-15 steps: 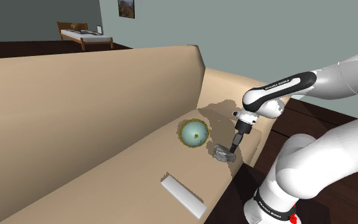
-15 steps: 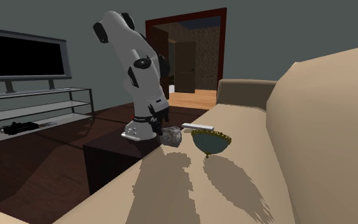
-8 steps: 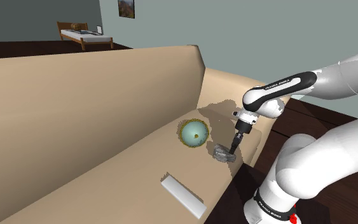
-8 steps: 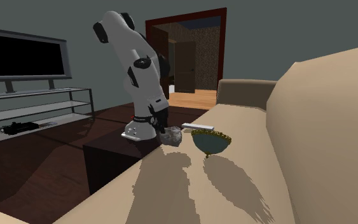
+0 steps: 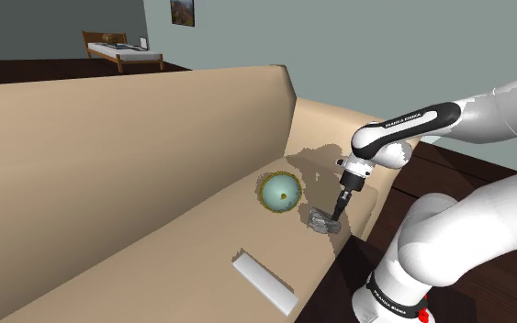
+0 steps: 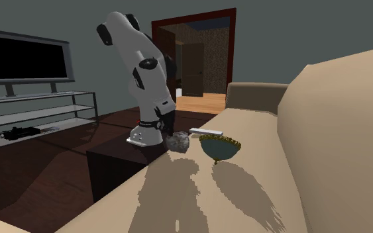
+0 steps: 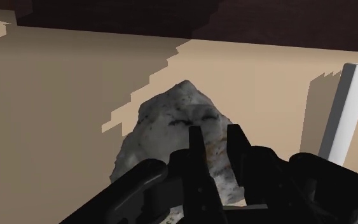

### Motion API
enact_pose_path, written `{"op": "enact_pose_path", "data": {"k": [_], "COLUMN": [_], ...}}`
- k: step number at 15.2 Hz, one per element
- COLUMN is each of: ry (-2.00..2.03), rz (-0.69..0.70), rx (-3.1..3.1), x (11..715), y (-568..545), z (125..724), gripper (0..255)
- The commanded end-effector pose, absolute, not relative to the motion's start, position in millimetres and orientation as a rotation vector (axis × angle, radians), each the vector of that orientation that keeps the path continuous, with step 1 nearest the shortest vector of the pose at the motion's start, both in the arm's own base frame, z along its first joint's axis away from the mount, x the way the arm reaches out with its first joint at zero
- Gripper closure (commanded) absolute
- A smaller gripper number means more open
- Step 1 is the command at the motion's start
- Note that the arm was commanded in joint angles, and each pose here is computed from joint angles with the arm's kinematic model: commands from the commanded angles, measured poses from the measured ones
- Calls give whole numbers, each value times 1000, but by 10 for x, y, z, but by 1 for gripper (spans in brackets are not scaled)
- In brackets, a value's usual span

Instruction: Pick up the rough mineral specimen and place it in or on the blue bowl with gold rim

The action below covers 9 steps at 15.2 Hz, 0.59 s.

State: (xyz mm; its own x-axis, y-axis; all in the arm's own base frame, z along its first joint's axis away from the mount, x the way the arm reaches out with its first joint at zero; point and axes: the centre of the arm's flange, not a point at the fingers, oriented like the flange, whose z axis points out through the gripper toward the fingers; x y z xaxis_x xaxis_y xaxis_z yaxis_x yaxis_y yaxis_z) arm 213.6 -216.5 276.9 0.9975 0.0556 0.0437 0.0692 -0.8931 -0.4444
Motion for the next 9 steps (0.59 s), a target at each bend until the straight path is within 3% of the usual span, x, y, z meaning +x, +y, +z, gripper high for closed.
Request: {"op": "enact_pose_path", "data": {"k": [1,5,6,9], "ry": [-88,-88,-88,-117], "rz": [-39,-40,-40,-327], "rx": [-2681,-2681,-2681,-2585], "x": [2131,2126,2126,1604], "y": [-2165,-2169,-2169,-2485], "z": [2847,2957,2957,2604], "gripper": [255,255,0,0]}}
